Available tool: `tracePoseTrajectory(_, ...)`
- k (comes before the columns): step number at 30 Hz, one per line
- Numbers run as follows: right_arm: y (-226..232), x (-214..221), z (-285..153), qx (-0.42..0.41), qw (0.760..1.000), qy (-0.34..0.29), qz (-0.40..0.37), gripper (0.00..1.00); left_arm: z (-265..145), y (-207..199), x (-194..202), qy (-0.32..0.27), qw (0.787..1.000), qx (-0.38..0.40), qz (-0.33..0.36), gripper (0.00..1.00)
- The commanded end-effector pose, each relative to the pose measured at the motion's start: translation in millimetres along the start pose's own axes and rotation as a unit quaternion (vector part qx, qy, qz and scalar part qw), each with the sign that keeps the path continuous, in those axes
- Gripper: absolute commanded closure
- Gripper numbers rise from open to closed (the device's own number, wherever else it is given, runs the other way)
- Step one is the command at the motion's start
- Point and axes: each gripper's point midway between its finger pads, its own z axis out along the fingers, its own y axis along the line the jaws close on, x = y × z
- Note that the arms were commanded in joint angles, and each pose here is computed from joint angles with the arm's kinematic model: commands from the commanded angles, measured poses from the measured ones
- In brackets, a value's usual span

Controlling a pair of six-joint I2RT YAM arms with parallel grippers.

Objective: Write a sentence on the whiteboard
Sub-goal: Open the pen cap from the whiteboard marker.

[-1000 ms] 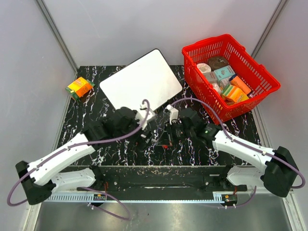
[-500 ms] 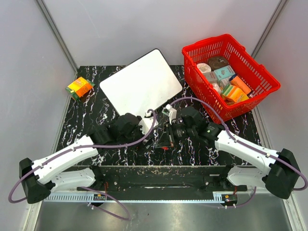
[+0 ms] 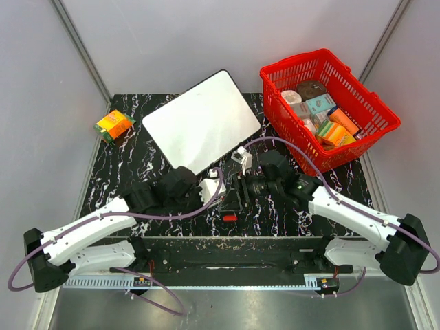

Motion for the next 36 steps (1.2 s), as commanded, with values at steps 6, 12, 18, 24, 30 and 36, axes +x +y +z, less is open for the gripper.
tracePoseTrajectory(6,20.9,-52.7,-8.3,0.004,0.994,-0.097,-0.056,0.30,-8.1,-10.3,-21.2,-0.024,0.999,0.017,0.015,1.00)
tracePoseTrajectory(12,-13.5,-49.8,-13.0,0.074,0.988,-0.126,-0.041,0.20,-1.1,-2.1,-11.7,-0.021,0.999,-0.014,-0.024,1.00)
tracePoseTrajectory(18,-21.8,-41.8,-31.8,0.096,0.982,-0.160,-0.042,0.04,8.4,-1.8,-5.1,-0.042,0.995,-0.026,-0.082,1.00)
tracePoseTrajectory(24,-6.0,-34.8,-46.9,0.062,0.979,-0.180,-0.077,0.00,4.2,-10.2,-18.5,-0.073,0.993,-0.003,-0.087,1.00)
tracePoseTrajectory(30,14.3,-31.5,-35.6,-0.009,0.983,-0.162,-0.086,0.00,0.2,-26.4,-39.8,-0.100,0.991,0.049,-0.070,1.00)
tracePoseTrajectory(36,21.3,-28.5,-13.2,-0.070,0.987,-0.137,-0.052,0.19,1.2,-28.4,-50.8,-0.104,0.991,0.059,-0.066,1.00)
